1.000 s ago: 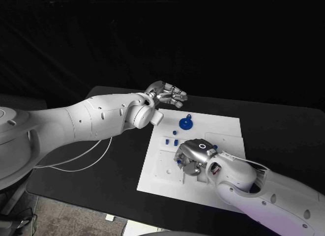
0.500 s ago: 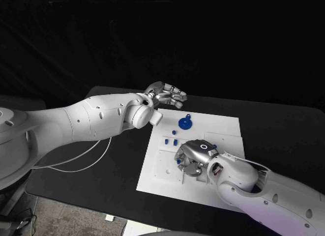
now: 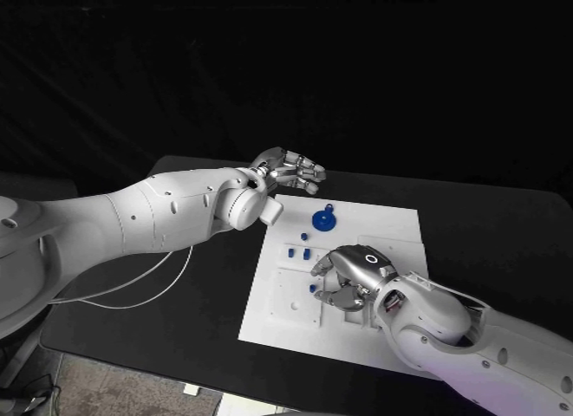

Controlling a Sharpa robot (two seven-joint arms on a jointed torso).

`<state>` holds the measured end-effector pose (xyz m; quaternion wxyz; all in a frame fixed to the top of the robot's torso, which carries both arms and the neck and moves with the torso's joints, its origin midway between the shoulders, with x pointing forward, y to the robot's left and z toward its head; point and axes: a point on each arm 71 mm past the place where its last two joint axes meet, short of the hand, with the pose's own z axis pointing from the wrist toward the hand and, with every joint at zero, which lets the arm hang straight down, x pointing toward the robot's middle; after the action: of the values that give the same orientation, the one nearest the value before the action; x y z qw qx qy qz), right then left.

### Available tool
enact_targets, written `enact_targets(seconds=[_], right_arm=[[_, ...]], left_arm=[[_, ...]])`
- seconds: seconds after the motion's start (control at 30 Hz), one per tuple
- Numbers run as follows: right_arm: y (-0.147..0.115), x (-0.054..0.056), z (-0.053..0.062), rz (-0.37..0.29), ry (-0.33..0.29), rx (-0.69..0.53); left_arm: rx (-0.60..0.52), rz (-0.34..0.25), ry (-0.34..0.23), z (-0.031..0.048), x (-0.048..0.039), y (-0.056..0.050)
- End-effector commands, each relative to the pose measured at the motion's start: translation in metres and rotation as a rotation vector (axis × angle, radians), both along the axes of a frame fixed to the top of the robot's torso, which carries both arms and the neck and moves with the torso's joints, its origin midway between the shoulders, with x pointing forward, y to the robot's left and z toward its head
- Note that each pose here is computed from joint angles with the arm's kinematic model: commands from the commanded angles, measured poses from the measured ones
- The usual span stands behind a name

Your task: Assemble the parts on the task board

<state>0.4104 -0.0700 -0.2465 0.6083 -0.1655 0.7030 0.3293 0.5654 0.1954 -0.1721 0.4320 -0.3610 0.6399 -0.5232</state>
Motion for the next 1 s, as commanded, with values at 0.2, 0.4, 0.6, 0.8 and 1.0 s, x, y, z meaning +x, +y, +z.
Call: enact_targets(seconds=[0.2,0.4,0.6,0.8,1.0], right_arm=[[-0.025,0.007,0.027,-0.056,0.018,0.134],[-0.051,0.02,0.053,-0.058,0.046,0.133],[-0.086,0.043,0.069,-0.116,0.08,0.109],[-0.104,0.056,0.071,-0.154,0.074,0.001],[-0.108,0.06,0.065,-0.167,0.082,-0.138]], left_arm=[[-0.018,-0.02,-0.004,0.0019,-0.0004,-0.001],[-0.019,-0.024,-0.002,0.0017,-0.0007,0.0],[-0.019,-0.026,0.0,0.0014,-0.0002,0.0],[-0.019,-0.03,0.0,0.0011,0.0,-0.001],[-0.021,-0.036,0.001,0.001,-0.0002,-0.002]])
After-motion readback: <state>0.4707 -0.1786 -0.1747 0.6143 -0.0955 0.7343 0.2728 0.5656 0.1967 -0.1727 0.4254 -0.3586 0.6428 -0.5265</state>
